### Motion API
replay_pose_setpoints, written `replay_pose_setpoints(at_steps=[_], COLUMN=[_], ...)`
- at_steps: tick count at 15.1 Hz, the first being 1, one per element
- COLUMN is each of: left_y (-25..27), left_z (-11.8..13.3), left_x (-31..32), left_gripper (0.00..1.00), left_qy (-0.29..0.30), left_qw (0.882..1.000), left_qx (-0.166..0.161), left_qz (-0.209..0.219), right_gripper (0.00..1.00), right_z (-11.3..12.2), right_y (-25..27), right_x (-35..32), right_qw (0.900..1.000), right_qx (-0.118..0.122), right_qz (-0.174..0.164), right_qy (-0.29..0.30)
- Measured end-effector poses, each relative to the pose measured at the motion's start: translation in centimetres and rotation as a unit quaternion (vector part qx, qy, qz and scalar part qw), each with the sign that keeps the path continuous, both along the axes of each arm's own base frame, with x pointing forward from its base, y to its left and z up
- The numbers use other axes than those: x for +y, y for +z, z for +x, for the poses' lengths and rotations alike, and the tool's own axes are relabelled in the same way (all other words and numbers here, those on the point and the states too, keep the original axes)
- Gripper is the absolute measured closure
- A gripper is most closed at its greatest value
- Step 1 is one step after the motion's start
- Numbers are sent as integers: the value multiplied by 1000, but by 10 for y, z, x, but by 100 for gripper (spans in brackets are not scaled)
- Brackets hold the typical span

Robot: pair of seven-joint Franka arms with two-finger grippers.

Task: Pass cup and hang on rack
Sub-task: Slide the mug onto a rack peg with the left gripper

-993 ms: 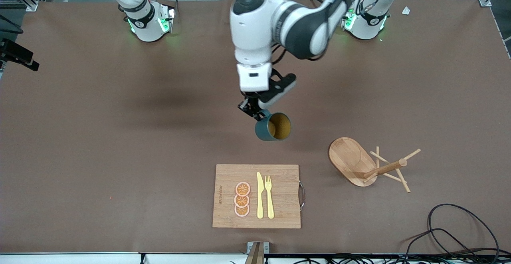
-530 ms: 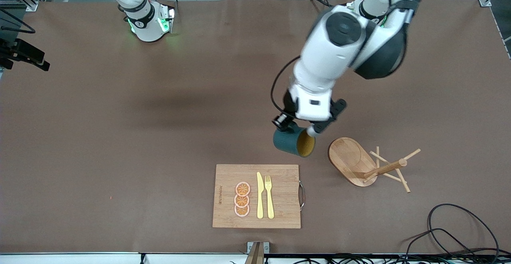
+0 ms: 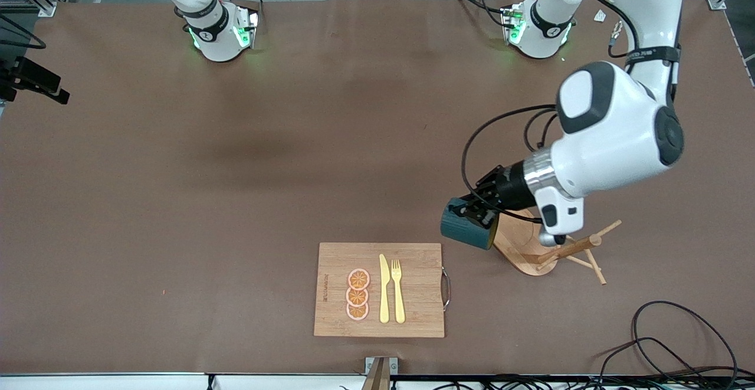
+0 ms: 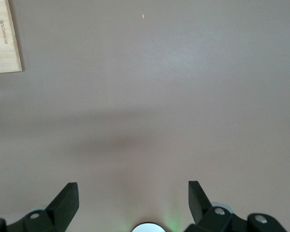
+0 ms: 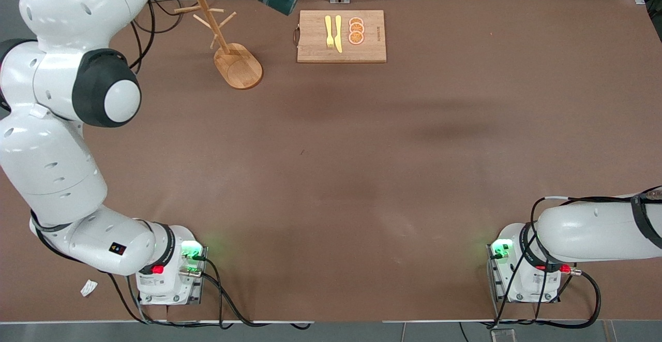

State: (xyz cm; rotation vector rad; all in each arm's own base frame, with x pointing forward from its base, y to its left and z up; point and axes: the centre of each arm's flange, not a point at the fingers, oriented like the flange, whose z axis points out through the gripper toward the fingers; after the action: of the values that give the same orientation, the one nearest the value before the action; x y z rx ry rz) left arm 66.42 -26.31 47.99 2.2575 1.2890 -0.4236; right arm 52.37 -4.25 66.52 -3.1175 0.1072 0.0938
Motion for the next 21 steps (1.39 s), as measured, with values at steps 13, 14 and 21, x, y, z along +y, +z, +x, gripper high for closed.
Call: replay_pose_setpoints(at_steps=[13, 14, 21], left_y=[-46, -46, -57], left_z=[23, 22, 24], left_x=[128, 133, 180], left_gripper=[79, 79, 79], left_qy=[-2, -10, -43], left_qw=[991, 990, 988], left_qx=[99, 97, 78], left_qz=[-93, -99, -124], right_gripper=[0, 0, 0], right_z=[-1, -1, -1], right_y=[0, 0, 0], right_x=[-9, -10, -11], right_qw=[998, 998, 998], right_qx=[-2, -2, -2], right_qz=[1, 1, 1], right_qy=[56, 57, 57])
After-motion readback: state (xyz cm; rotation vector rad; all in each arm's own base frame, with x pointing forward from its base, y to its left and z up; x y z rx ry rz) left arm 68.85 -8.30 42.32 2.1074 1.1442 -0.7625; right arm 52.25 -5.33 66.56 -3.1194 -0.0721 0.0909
